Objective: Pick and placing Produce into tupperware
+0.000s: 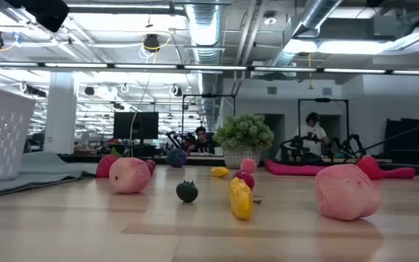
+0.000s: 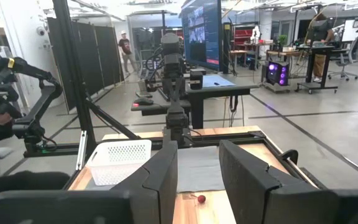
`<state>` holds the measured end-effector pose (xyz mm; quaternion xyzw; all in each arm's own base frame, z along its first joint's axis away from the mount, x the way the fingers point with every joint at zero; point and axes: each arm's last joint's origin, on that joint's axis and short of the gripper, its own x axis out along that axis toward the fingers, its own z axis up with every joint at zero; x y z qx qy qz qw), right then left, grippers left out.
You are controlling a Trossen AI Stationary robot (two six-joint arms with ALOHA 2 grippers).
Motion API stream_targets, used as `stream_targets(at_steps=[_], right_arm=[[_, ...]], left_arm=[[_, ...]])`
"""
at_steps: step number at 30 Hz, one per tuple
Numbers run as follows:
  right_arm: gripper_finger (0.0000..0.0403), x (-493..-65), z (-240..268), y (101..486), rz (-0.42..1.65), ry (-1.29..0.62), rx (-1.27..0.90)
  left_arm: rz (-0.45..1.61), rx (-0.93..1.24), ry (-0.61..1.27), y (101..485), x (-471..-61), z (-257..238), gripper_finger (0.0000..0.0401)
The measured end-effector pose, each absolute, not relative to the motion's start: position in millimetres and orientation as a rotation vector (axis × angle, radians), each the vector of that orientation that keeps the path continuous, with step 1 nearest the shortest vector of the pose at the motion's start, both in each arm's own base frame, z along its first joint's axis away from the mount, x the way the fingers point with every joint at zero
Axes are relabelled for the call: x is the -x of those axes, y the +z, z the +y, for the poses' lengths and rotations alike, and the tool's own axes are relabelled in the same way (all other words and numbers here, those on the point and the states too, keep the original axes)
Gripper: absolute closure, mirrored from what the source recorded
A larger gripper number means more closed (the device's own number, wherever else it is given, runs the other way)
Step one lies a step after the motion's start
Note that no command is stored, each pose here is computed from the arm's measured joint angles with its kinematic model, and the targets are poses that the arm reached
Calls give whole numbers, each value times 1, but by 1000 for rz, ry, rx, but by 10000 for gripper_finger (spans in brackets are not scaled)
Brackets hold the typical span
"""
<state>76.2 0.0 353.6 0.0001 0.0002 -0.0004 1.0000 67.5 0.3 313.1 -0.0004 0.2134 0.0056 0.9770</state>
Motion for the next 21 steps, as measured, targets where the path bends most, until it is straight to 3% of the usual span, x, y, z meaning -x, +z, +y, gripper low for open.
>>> stream_targets(at_steps=[16,21], right_arm=[[259,-76,0,354,0,0,0],[259,-76,0,356,-26,-6,225]], left_arm=[[358,45,41,319,-70,1,401],[234,66,41,331,-74,1,401]])
